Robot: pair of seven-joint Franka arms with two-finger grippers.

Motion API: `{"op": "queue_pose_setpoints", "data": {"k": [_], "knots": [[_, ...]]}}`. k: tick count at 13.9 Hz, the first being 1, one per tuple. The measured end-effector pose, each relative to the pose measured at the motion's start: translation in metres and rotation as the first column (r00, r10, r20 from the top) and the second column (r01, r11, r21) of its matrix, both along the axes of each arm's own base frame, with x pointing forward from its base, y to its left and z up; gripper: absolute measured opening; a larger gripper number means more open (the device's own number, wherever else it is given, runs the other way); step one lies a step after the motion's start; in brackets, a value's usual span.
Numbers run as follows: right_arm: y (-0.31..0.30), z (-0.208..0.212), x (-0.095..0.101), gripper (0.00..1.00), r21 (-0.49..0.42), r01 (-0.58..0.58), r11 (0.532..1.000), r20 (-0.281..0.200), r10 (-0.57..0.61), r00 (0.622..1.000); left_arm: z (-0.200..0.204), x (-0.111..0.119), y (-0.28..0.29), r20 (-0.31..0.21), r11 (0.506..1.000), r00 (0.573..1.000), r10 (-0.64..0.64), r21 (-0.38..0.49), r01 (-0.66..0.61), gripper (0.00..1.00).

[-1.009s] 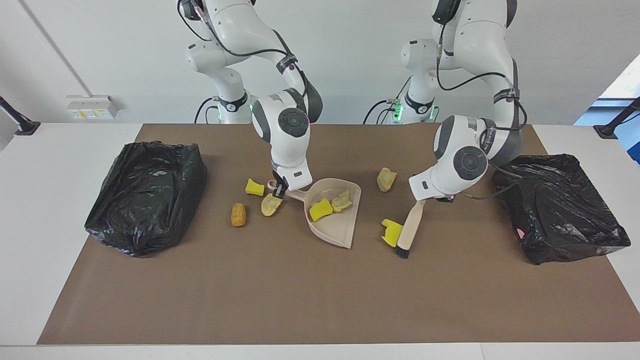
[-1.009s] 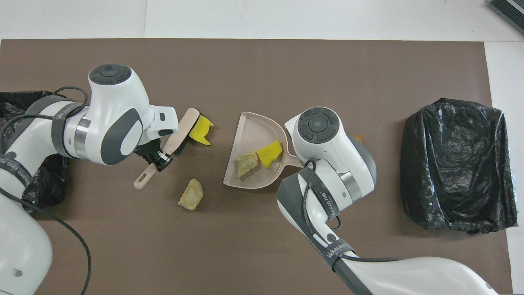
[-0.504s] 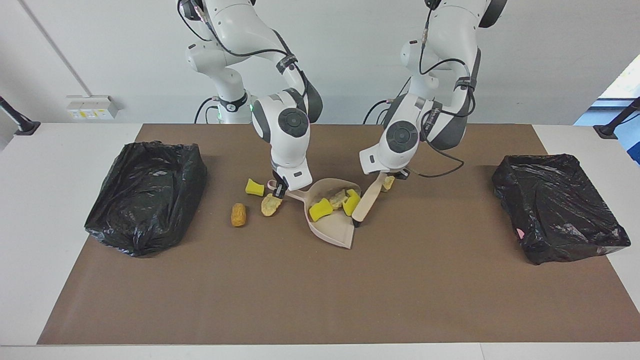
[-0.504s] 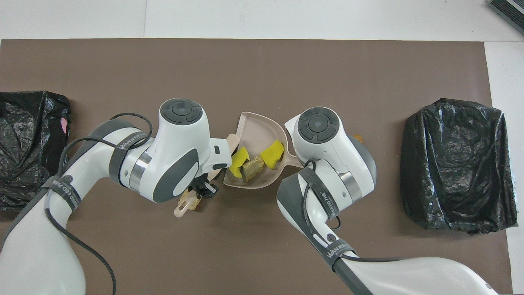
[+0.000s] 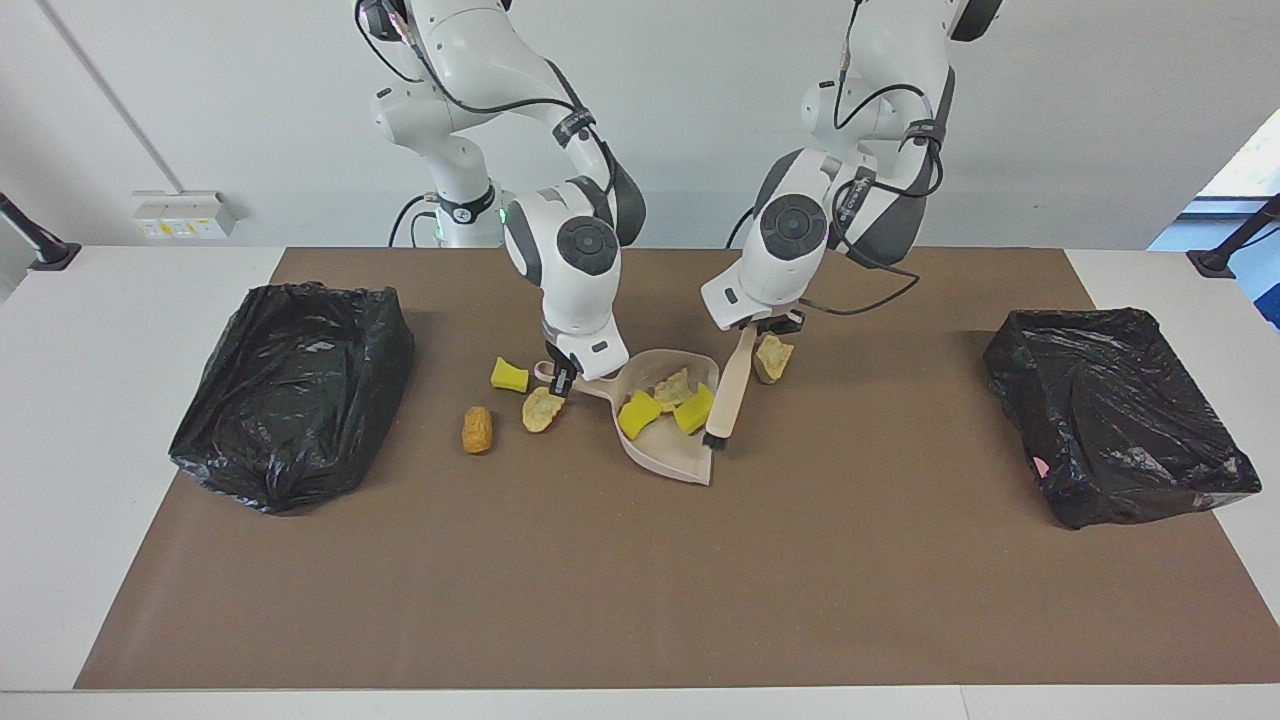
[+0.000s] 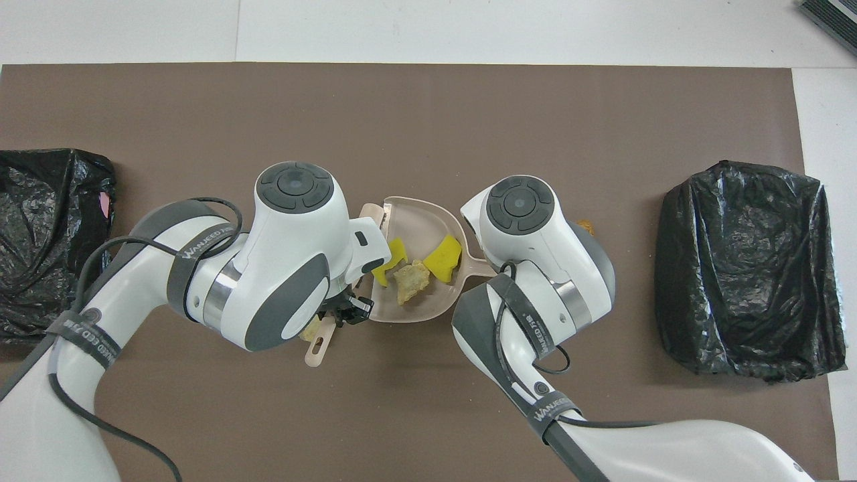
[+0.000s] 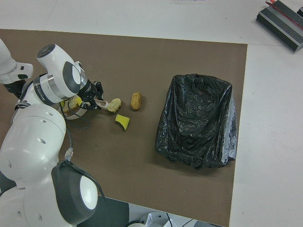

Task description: Sweep and dump trash in bin

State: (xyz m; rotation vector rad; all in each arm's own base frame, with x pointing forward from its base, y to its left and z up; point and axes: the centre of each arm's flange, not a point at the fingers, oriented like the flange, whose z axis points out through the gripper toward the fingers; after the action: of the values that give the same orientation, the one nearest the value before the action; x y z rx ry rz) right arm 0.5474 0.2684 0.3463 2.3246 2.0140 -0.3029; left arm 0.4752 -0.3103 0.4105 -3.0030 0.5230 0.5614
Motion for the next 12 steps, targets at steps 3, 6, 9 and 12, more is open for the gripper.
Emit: {"op": "queue_pose_setpoints", "data": {"k": [3,6,9,12], "knots": [[0.001,-0.001,-0.001,0.32,0.011,-0.093,0.996,-0.016,0.093,0.996,0.009,-0.025,0.002,0.003,0.983,0.990,0.141,0.117,-0.141,0.27],[0.003,-0.001,-0.002,0.32,0.020,-0.161,0.987,-0.028,0.161,0.987,-0.002,-0.062,0.018,0.042,0.931,0.961,0.274,0.240,-0.276,0.27],[0.017,-0.003,-0.011,0.32,0.025,-0.219,0.975,-0.036,0.220,0.975,-0.024,-0.096,0.052,0.073,0.874,0.932,0.355,0.328,-0.359,0.27],[0.019,-0.005,-0.018,0.32,0.025,-0.240,0.971,-0.047,0.241,0.969,-0.048,-0.119,0.083,0.101,0.820,0.862,0.497,0.272,-0.504,0.27]]}}
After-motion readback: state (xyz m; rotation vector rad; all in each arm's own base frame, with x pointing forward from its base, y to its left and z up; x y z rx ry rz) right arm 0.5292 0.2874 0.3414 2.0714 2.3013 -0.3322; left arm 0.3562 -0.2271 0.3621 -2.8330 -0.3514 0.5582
